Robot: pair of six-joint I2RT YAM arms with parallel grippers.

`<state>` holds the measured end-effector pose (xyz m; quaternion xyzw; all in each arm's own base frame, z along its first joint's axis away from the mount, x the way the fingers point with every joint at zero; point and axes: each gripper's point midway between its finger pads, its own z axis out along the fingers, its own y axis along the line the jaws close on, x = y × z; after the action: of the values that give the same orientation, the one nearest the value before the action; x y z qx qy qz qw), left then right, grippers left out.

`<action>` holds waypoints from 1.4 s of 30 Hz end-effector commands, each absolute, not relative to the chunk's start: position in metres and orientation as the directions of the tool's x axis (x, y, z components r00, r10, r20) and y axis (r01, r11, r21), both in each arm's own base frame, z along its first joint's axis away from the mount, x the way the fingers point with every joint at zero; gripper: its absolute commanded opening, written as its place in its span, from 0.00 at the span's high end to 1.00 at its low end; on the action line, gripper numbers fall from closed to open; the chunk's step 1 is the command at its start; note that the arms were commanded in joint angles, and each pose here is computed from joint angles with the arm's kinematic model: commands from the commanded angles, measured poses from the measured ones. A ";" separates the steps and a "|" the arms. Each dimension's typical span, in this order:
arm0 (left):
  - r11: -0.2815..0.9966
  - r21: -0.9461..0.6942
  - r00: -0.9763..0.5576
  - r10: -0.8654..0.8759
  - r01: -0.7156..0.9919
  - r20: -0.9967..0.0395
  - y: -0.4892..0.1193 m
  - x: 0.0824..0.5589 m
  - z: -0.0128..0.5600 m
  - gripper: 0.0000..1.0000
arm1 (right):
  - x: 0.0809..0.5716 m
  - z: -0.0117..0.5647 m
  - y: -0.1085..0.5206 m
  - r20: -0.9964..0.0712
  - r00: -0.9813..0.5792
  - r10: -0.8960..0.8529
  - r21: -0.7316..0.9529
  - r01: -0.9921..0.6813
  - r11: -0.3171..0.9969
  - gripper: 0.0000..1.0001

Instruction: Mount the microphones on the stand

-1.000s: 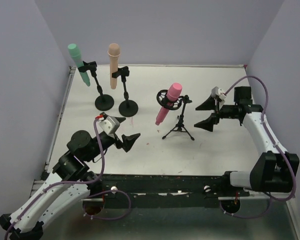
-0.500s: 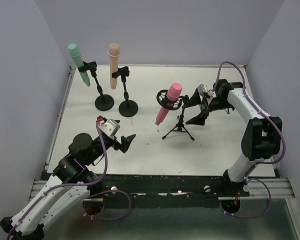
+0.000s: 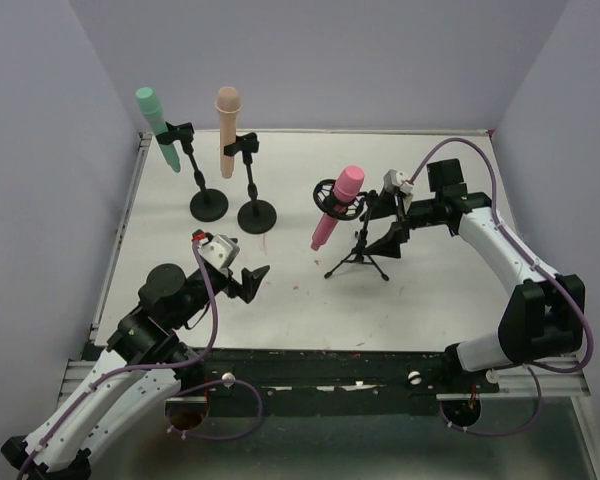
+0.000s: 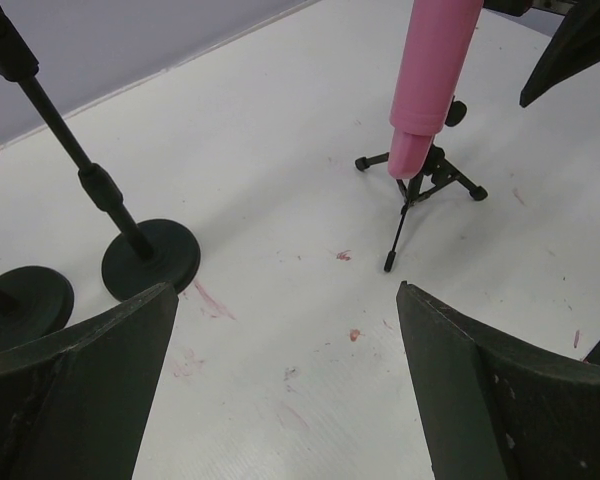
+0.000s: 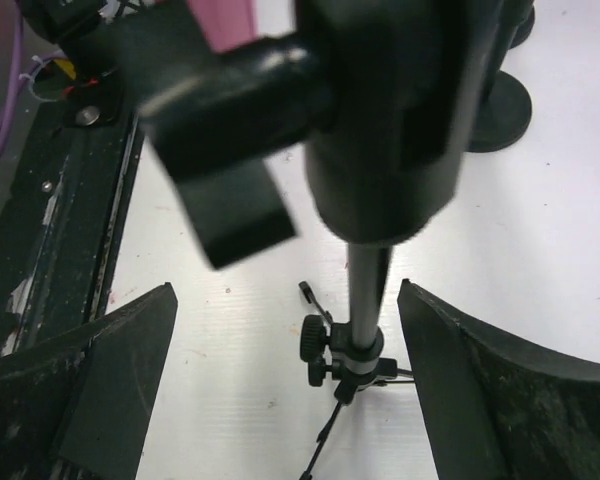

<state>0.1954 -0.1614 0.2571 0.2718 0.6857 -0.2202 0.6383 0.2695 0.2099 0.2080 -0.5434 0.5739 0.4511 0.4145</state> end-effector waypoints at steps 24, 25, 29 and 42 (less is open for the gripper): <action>0.780 0.048 0.001 0.061 0.624 -0.998 -0.153 0.196 0.272 0.01 | 0.368 0.255 0.171 -0.977 -0.030 -0.211 -0.049 -0.932 0.359 0.95; 0.780 0.048 0.003 0.060 0.624 -0.998 -0.153 0.196 0.272 0.01 | 0.370 0.256 0.172 -0.977 -0.033 -0.209 -0.045 -0.933 0.357 0.96; 0.782 0.051 0.007 0.060 0.622 -0.998 -0.153 0.197 0.272 0.01 | 0.371 0.264 0.198 -0.983 -0.018 -0.185 -0.042 -0.948 0.315 0.95; 0.829 0.098 0.098 0.053 0.551 -0.994 -0.136 0.202 0.278 0.01 | 0.464 0.293 0.304 -0.993 -0.107 -0.041 0.085 -0.927 0.366 0.96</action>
<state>0.1956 -0.1473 0.2731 0.2493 0.6593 -0.2041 0.6793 0.4235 0.2888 0.2672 -0.4321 0.6230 0.4136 0.5041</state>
